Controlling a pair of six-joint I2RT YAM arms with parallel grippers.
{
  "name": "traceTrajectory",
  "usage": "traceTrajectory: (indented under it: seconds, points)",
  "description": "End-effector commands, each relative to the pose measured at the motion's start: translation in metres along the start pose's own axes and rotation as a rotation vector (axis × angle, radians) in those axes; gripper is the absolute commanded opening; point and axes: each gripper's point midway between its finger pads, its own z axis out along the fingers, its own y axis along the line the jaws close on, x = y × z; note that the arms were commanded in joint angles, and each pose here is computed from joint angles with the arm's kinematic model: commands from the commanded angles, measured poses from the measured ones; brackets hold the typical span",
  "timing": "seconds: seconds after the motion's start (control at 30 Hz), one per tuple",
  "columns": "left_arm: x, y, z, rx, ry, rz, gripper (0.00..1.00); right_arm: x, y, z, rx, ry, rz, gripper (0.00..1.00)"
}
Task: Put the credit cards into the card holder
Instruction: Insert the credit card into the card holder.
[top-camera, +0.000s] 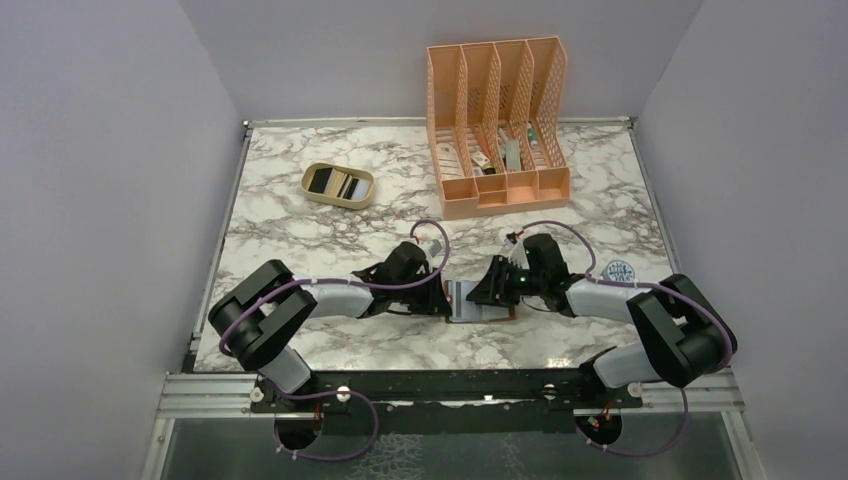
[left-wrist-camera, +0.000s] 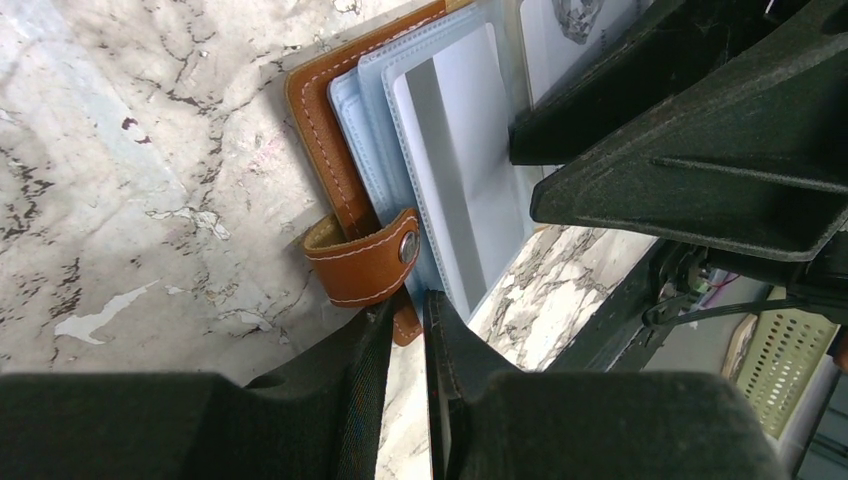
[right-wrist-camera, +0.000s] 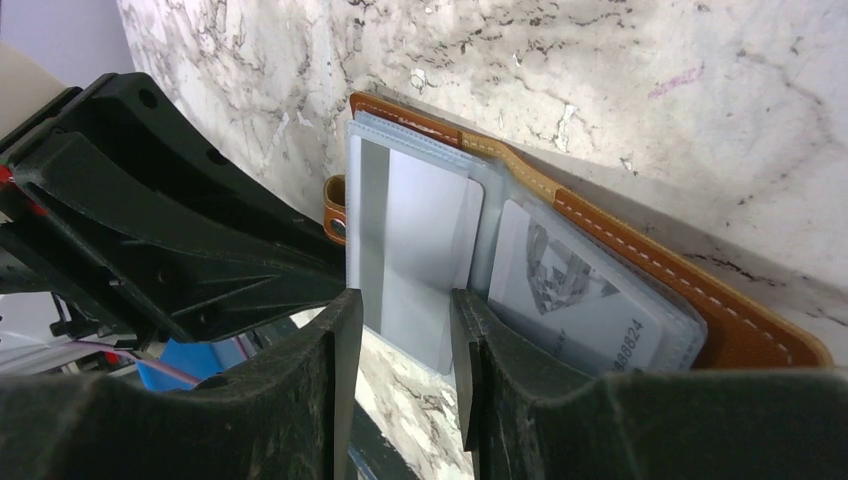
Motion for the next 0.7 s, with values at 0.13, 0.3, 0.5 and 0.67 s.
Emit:
traceTrajectory:
  seconds: [0.13,0.3,0.5,0.67]
  points:
    - [0.005,0.024,-0.017,-0.178,-0.023,-0.032,0.3,-0.002,0.002,-0.012,0.063,0.004,-0.036,0.29]
    - [-0.019,0.002,-0.031,-0.137,-0.113,-0.029,0.35,-0.007,0.002,-0.012,0.076,-0.009,-0.063,0.24]
    - [-0.04,-0.023,-0.04,-0.049,-0.211,-0.035,0.39,-0.006,0.007,-0.006,0.035,0.009,-0.047,0.22]
    - [-0.047,-0.038,-0.035,0.033,-0.227,-0.024,0.43,0.0,0.002,0.001,0.035,0.034,-0.034,0.21]
